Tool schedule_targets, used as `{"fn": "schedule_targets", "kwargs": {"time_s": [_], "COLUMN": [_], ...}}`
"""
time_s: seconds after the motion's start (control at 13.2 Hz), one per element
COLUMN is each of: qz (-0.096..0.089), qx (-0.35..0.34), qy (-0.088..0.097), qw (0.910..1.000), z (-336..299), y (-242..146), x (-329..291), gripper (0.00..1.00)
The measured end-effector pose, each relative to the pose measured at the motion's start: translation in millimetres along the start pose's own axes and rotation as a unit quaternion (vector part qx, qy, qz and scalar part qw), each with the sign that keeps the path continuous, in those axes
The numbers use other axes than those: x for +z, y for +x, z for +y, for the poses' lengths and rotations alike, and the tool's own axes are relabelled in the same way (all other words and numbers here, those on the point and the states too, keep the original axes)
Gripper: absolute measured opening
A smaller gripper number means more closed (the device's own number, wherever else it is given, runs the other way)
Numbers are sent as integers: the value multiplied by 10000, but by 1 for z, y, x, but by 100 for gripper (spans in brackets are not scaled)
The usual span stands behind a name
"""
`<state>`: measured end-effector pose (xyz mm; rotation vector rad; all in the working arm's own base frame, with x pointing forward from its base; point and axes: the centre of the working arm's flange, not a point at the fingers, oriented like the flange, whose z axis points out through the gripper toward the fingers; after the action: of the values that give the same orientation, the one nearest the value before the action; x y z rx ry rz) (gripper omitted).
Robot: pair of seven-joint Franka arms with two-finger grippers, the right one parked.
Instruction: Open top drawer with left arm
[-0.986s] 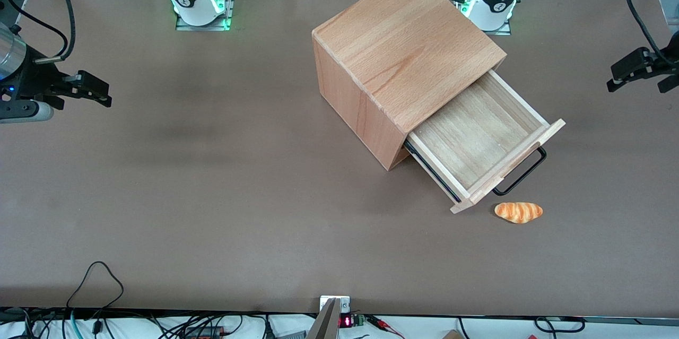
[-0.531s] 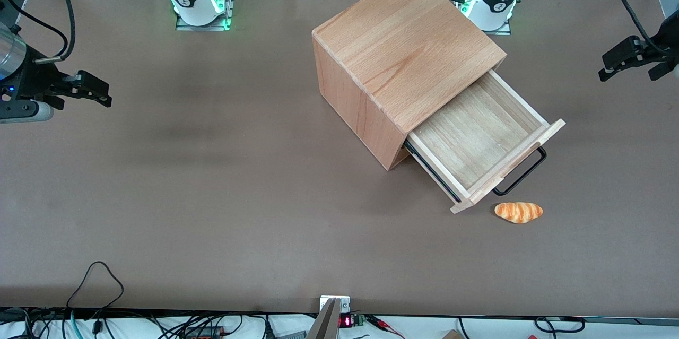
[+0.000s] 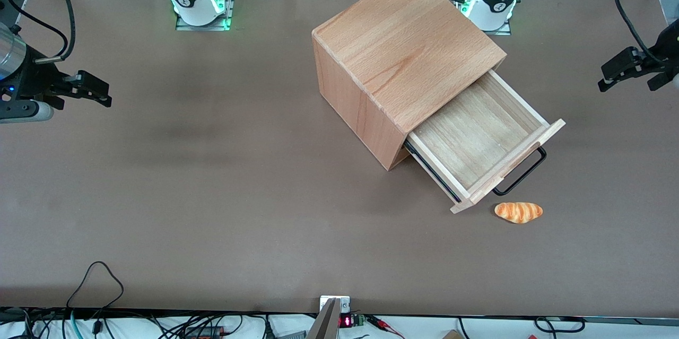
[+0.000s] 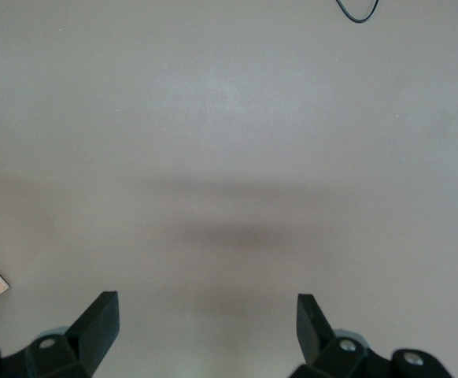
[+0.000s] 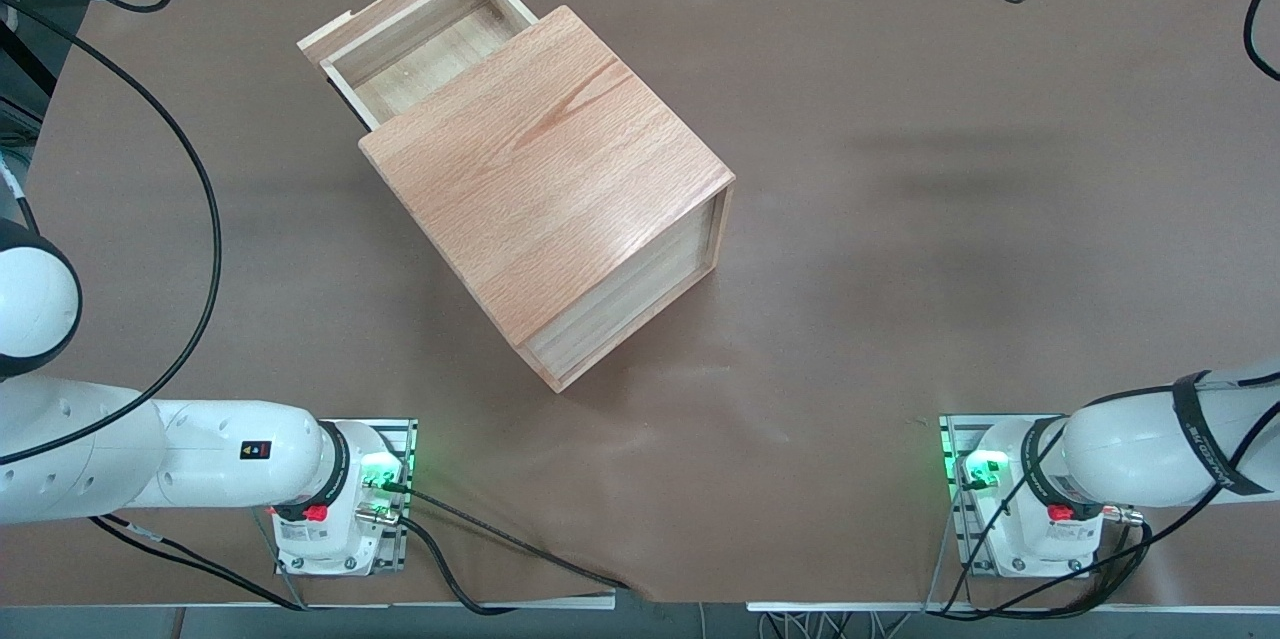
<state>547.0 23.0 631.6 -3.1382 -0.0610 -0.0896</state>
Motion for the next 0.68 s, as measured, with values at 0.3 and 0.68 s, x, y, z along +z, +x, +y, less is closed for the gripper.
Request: {"fn": "schedule_targets", "kwargs": {"time_s": [0.3,0.68], "qz": [8,14], "qx": [-29,-65], "qy": [-8,-23], "qw": [10000,10000], "z": [-2,-1], "y": [1,1], "x": [0,-1], "gripper": [100,100]}}
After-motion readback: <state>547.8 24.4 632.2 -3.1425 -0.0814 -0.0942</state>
